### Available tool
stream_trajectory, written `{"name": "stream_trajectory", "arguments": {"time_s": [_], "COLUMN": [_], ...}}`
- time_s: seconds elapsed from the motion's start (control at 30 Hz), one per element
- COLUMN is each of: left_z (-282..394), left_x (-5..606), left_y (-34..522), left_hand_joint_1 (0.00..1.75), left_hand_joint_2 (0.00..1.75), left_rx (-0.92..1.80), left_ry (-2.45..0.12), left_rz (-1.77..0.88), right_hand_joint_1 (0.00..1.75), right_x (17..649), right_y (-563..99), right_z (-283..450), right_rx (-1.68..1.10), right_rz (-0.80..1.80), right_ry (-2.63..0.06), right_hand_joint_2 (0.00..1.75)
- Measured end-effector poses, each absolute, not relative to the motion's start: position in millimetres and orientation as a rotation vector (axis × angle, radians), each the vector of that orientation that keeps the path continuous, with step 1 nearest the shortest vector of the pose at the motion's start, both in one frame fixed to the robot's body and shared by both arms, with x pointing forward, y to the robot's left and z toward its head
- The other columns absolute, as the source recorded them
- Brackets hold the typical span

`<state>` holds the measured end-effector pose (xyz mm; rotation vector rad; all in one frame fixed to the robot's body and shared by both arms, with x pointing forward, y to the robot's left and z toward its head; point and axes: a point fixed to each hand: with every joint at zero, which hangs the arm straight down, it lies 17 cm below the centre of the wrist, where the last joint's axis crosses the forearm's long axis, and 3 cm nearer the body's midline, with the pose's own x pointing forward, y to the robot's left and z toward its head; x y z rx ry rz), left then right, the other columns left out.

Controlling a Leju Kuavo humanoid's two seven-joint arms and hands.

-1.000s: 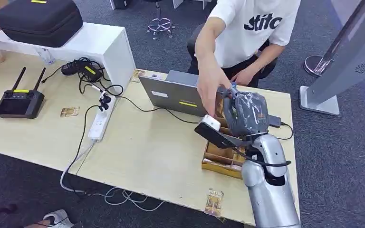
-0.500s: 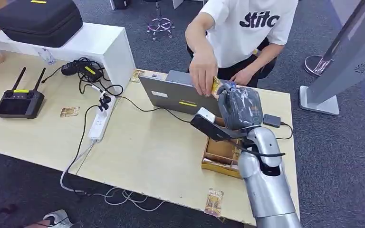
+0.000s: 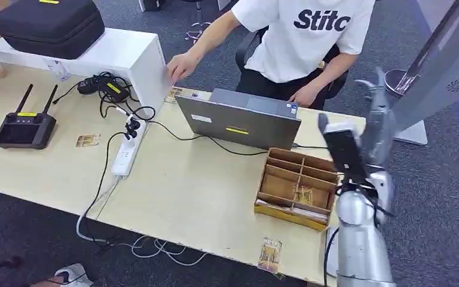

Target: Pass the card to the sensor for recognition and then transmit it.

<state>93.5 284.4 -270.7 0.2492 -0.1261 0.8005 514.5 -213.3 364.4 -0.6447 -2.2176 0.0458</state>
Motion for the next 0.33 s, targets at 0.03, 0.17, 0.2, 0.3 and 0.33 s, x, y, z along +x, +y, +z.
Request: {"name": "stream_trajectory", "arguments": {"time_s": [0.03,0.17,0.2,0.3,0.33], "left_z": [-270.8,-270.7,-270.5,-270.4,-270.2], "left_x": [92.6,92.5,93.6,94.6,95.8], "left_y": [284.1,285.9,286.5,289.2,289.3], "left_hand_joint_1": [0.00,0.00,0.00,0.00,0.00], "left_hand_joint_2": [1.75,1.75,1.75,1.75,1.75], "left_rx": [0.252,0.259,0.259,0.261,0.259], "left_ry": [-0.121,-0.112,-0.113,-0.115,-0.116], "left_rz": [0.798,0.797,0.796,0.803,0.811], "right_hand_joint_1": [0.00,0.00,0.00,0.00,0.00], "right_x": [511.7,481.4,468.4,421.6,401.8], "right_y": [-248.2,-383.1,-415.8,-491.2,-515.4], "right_z": [361.5,320.0,301.6,244.7,218.5], "right_rx": [-0.616,-0.584,-0.601,-0.729,-0.774], "right_rz": [-0.093,-0.568,-0.665,-0.863,-0.931], "right_ry": [-2.201,-2.112,-2.079,-1.965,-1.907], "right_hand_joint_2": [1.75,1.75,1.75,1.75,1.75]}}
